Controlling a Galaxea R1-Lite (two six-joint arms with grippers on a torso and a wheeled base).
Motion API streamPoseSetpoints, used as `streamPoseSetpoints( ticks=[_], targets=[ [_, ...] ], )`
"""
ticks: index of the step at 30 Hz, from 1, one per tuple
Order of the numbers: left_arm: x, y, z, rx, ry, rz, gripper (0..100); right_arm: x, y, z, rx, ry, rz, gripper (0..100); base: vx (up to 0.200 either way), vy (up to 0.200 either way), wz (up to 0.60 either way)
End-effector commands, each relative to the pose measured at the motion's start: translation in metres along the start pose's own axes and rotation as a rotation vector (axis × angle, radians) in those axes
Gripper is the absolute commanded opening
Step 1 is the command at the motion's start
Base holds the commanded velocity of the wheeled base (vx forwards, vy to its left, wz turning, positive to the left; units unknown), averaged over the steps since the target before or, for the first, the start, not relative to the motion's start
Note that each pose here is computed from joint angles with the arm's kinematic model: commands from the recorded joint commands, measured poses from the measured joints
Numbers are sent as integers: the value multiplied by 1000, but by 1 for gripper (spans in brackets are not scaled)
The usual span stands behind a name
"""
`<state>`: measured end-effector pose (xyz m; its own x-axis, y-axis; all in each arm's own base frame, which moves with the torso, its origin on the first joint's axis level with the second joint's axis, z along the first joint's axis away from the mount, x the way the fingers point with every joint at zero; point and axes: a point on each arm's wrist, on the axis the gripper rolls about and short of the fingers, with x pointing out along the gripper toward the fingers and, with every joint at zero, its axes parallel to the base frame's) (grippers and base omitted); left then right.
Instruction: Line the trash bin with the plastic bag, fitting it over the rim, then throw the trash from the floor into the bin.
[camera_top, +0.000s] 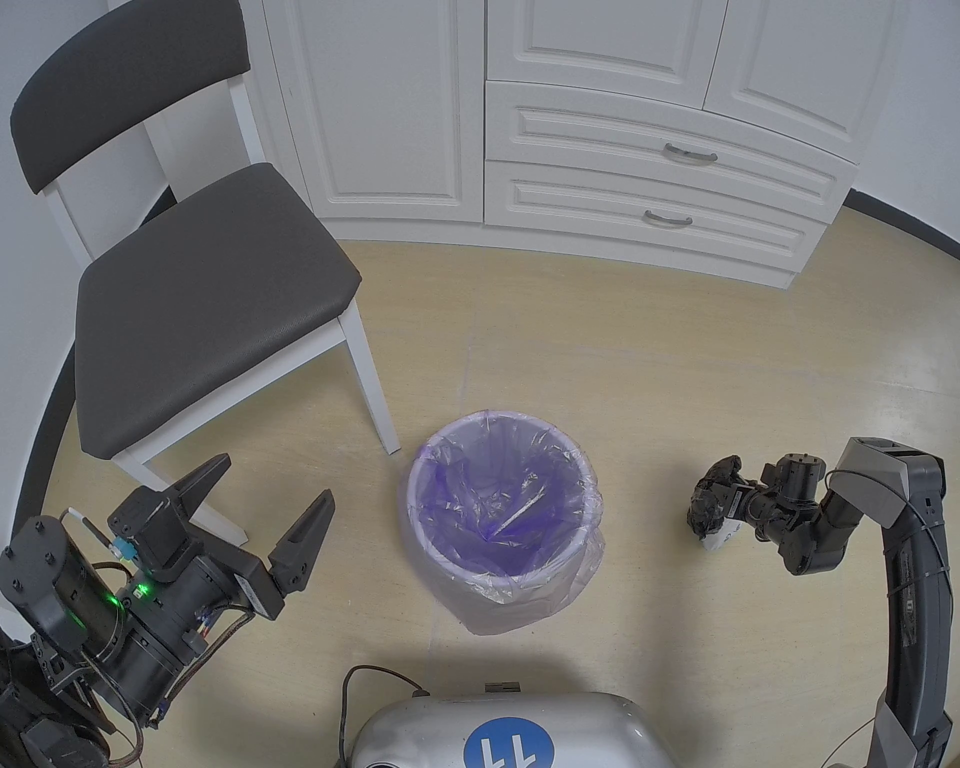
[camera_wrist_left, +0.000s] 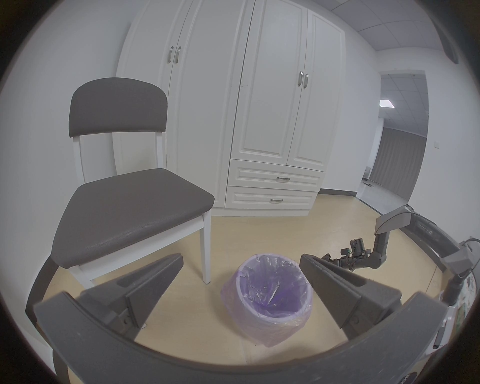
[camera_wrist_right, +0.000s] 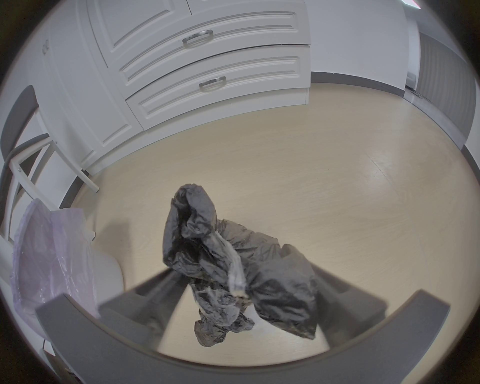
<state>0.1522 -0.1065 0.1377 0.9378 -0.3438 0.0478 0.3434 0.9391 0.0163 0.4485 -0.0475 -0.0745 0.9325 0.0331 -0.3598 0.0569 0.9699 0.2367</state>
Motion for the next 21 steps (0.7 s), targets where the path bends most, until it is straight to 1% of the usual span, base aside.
streamPoseSetpoints(
  ticks=[1,6,8,12,15,16,21],
  targets=[
    [-1,0,1,-1,-4,1,100,0,1,0,-1,-6,3,0,0,0,0],
    [-2,1,2,-3,-9,1,100,0,1,0,1,-9,2,0,0,0,0],
    [-3,1,3,-3,-15,2,100,1,5,-3,-16,-6,-8,0,0,0,0],
    [-3,1,3,3,-17,3,100,5,8,-5,-84,-17,-20,0,0,0,0],
    [-3,1,3,3,-17,3,100,14,12,-8,-99,-47,-3,0,0,0,0],
    [-3,1,3,4,-15,2,100,21,14,-11,-109,-85,18,0,0,0,0],
    [-3,1,3,4,-15,1,100,19,19,-14,-112,-147,37,0,0,0,0]
  ],
)
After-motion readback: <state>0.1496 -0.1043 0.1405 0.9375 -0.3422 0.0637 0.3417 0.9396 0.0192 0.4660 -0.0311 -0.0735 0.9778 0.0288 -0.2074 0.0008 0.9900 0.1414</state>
